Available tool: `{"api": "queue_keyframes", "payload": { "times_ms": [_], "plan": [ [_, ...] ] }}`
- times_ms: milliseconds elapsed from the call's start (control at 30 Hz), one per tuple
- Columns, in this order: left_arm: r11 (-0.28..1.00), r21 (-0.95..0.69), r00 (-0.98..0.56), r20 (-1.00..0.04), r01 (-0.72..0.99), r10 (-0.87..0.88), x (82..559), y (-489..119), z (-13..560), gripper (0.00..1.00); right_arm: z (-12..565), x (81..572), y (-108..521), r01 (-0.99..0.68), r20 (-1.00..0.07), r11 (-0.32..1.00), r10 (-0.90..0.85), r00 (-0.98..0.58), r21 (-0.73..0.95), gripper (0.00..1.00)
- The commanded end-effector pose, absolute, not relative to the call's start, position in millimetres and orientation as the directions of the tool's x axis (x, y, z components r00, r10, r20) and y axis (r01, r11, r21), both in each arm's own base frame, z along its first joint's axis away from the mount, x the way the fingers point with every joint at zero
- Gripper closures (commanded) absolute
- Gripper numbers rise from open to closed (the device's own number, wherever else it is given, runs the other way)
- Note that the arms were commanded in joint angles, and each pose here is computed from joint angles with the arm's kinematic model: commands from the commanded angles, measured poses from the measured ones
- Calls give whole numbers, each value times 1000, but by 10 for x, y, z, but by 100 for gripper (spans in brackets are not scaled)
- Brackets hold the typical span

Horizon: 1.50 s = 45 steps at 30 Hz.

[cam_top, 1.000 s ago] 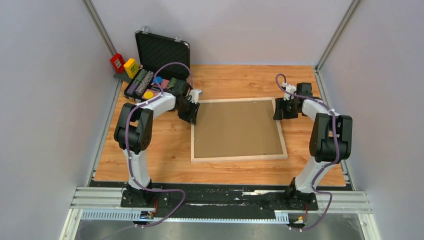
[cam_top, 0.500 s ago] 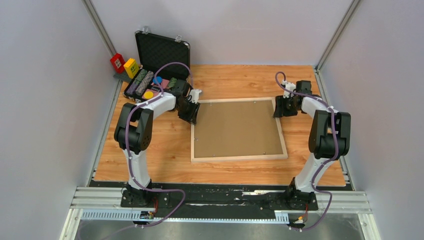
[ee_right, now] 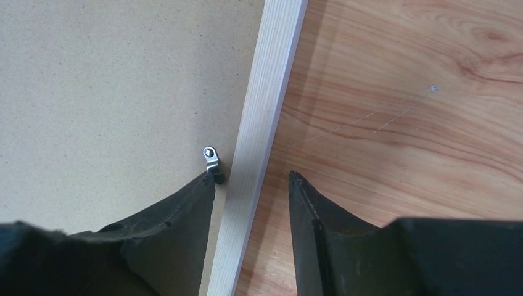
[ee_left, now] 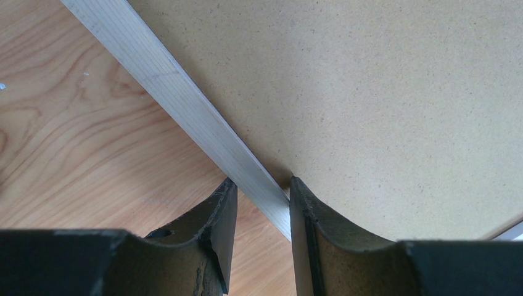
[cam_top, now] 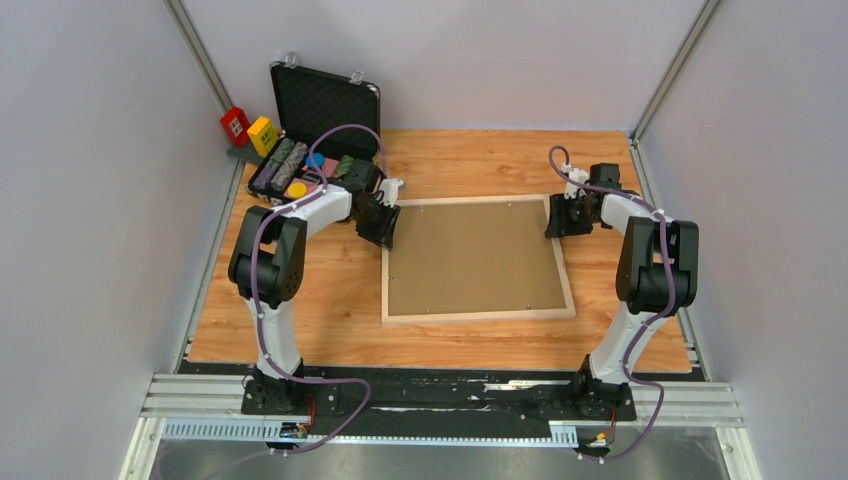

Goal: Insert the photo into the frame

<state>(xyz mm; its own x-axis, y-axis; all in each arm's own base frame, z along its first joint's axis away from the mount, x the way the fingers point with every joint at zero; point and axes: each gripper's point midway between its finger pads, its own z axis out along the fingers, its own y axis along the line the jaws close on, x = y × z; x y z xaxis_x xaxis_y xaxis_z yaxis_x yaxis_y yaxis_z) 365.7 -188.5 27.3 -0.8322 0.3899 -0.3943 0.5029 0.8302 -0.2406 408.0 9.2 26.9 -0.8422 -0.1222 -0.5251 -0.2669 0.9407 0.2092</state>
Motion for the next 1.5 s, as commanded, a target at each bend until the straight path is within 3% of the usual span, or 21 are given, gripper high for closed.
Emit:
{"api": "queue_keyframes", "payload": {
  "times_ms": [0, 267, 733, 1100, 1167, 1300, 1467],
  "plan": [
    [786, -259, -792, -445, 561, 419, 3700, -2060, 332, 58, 289, 4191, 152, -289, -551, 934, -131, -824, 212, 54],
    [785, -264, -794, -441, 560, 418, 3696, -2064, 321, 58, 278, 4189, 175, -294, -550, 932, -133, -825, 215, 55],
    [784, -267, -796, -434, 561, 422, 3682, -2064, 304, 58, 314, 4293, 133, -292, -564, 938, -140, -814, 187, 71],
    [784, -264, -796, -431, 561, 424, 3682, -2057, 284, 59, 400, 4331, 142, -318, -584, 931, -161, -796, 177, 76],
    [785, -265, -798, -428, 560, 425, 3677, -2055, 276, 59, 426, 4337, 166, -323, -589, 928, -158, -793, 186, 74],
    [785, -266, -799, -426, 559, 425, 3675, -2055, 272, 59, 488, 4329, 209, -333, -598, 920, -151, -787, 206, 54],
    [783, -269, -799, -426, 561, 425, 3682, -2064, 269, 59, 510, 4317, 222, -337, -598, 917, -151, -787, 212, 50]
  ]
}}
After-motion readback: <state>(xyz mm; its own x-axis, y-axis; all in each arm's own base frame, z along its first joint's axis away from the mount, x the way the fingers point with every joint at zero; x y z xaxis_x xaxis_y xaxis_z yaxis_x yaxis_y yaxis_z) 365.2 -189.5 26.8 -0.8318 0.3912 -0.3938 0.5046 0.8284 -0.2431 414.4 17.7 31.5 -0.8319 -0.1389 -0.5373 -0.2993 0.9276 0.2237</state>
